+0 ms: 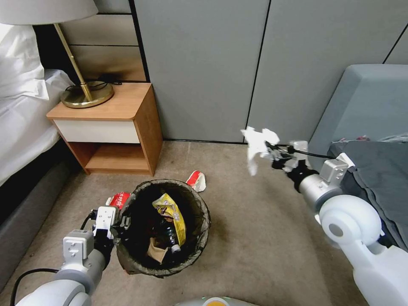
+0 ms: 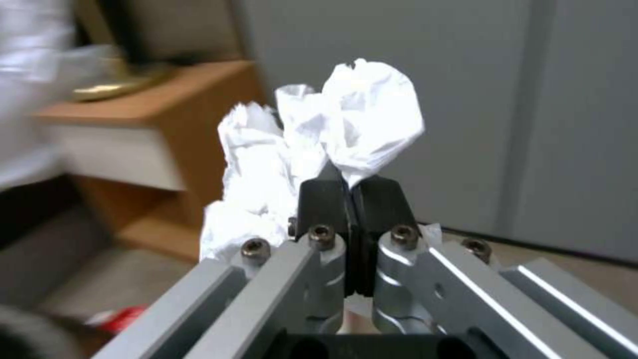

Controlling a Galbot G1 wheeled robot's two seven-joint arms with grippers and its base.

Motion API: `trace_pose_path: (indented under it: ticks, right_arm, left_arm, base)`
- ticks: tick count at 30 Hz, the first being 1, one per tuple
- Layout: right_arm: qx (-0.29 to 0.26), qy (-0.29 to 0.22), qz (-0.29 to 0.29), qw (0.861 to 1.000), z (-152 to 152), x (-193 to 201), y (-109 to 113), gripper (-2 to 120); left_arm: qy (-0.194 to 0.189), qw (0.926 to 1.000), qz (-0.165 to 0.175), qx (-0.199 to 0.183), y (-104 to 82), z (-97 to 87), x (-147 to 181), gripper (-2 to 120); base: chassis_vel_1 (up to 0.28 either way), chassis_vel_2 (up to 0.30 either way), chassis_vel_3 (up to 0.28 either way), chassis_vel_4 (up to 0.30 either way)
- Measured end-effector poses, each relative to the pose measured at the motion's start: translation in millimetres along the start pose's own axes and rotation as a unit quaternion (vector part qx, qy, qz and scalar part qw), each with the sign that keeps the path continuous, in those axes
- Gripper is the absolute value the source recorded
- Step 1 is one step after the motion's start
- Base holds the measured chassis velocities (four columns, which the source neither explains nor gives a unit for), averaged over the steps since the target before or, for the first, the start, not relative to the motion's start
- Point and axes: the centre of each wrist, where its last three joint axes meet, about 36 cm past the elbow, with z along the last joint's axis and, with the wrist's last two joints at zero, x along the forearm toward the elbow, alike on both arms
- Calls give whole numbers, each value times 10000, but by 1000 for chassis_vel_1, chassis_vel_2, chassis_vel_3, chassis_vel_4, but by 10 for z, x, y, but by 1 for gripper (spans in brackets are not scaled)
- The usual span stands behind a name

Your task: Pick up the trash bin, then pick up the garbage from the floor and place it into the trash bin.

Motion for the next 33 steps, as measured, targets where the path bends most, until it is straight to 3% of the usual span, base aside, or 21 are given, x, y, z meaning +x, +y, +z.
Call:
trace_pose_path:
  ticks: [6,9,15,33]
  right_arm:
    - [79,77,-886,9960,-10,-28,231,0]
    - [364,213,-1636,9856,62,-64,300,0]
    - [502,451,-2204,9731,211,-116,481,0]
    - [769,1139,-2559,9569,698,-303,825,0]
  left_arm:
    - [3,10000,5,8,-18,1,-3,3]
    - [-4,10000,-3,15,-23,-10,-11,3]
    - [15,10000,-13,1,-16,-10,-9,3]
    - [2,10000,0,24,-22,-20,-17,3]
  base:
    - [0,0,0,0]
    - [0,0,0,0]
    - [0,0,0,0]
    - [0,0,0,0]
